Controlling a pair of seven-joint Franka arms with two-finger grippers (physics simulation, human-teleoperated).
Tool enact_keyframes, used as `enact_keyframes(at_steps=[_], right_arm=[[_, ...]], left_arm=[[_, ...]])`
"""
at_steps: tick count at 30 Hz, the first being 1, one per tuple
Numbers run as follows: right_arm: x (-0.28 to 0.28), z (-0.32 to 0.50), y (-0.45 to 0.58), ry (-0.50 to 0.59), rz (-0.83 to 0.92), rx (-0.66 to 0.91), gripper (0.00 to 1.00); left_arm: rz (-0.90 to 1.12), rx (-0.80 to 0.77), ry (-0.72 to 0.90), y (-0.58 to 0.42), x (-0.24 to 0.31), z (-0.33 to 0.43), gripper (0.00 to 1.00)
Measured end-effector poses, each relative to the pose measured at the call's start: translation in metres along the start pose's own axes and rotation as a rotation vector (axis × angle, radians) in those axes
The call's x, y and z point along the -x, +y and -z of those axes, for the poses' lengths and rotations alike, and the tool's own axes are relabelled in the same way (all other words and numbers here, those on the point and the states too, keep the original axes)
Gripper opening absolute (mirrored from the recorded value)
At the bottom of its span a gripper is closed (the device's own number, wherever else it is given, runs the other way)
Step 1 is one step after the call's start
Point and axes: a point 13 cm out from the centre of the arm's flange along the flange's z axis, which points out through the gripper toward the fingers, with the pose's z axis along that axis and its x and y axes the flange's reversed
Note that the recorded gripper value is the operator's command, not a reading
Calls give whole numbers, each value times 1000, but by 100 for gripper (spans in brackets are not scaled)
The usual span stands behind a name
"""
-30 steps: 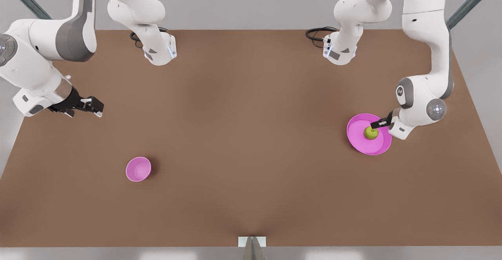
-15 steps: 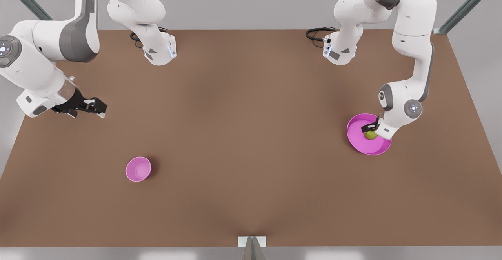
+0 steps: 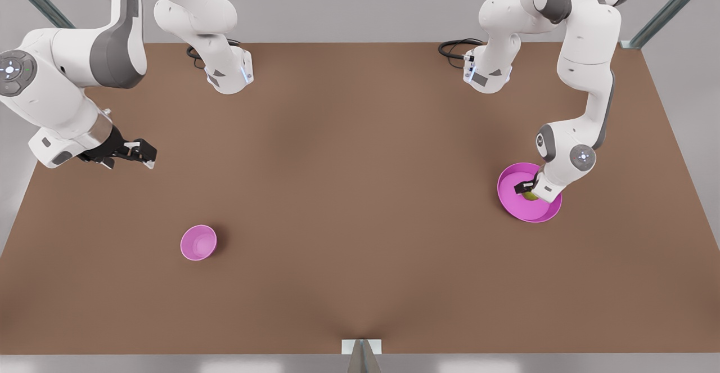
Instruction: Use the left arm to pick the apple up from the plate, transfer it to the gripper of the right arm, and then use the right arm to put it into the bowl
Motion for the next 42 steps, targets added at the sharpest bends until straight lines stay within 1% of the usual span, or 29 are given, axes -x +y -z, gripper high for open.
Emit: enact_keyframes(at_steps=[3,4,7,10,14,16,18,19,22,24,26,27,28,31,34,36,38,40,42], right_arm=[[0,0,-2,0,-3,0,100],[0,0,-3,0,-3,0,100],[0,0,-3,0,-2,0,100],[0,0,-2,0,1,0,100],[0,-1,-4,1,2,1,100],[0,-1,-7,2,-2,1,100],[0,-1,-9,3,-4,1,100],[0,-1,-9,3,-4,2,100],[0,-1,-8,2,0,2,100],[0,-1,-3,2,5,14,100],[7,-11,17,16,5,102,100],[18,-16,27,19,2,154,100],[29,-25,40,28,-5,224,100],[56,-59,91,70,-41,471,100],[83,-106,185,137,-50,758,100],[81,-134,245,186,-57,909,100],[76,-167,282,233,-106,1051,100],[82,-187,296,228,-149,1156,100],[90,-195,302,194,-167,1228,100]], left_arm=[[-4,0,-1,0,-2,-1,99],[-6,0,-1,0,-2,-2,97],[-10,0,-3,0,-2,-1,76],[-14,1,-6,-1,-2,-1,73],[-22,1,-18,-5,3,4,73],[-33,-11,-77,-18,43,39,73],[-31,-63,-145,-50,95,98,71],[-33,-92,-154,-67,108,120,71],[-109,-177,-163,-142,125,189,70],[-190,-230,-118,-203,108,208,70],[-234,-307,-64,-249,89,218,70],[-266,-364,-46,-281,83,225,73],[-291,-441,-23,-314,76,230,73],[-391,-700,21,-420,75,234,73],[-481,-999,41,-518,49,237,72],[-538,-1182,-5,-579,39,246,71],[-584,-1332,-87,-628,35,251,70],[-634,-1426,-193,-665,32,253,70],[-688,-1477,-314,-699,26,249,70]])
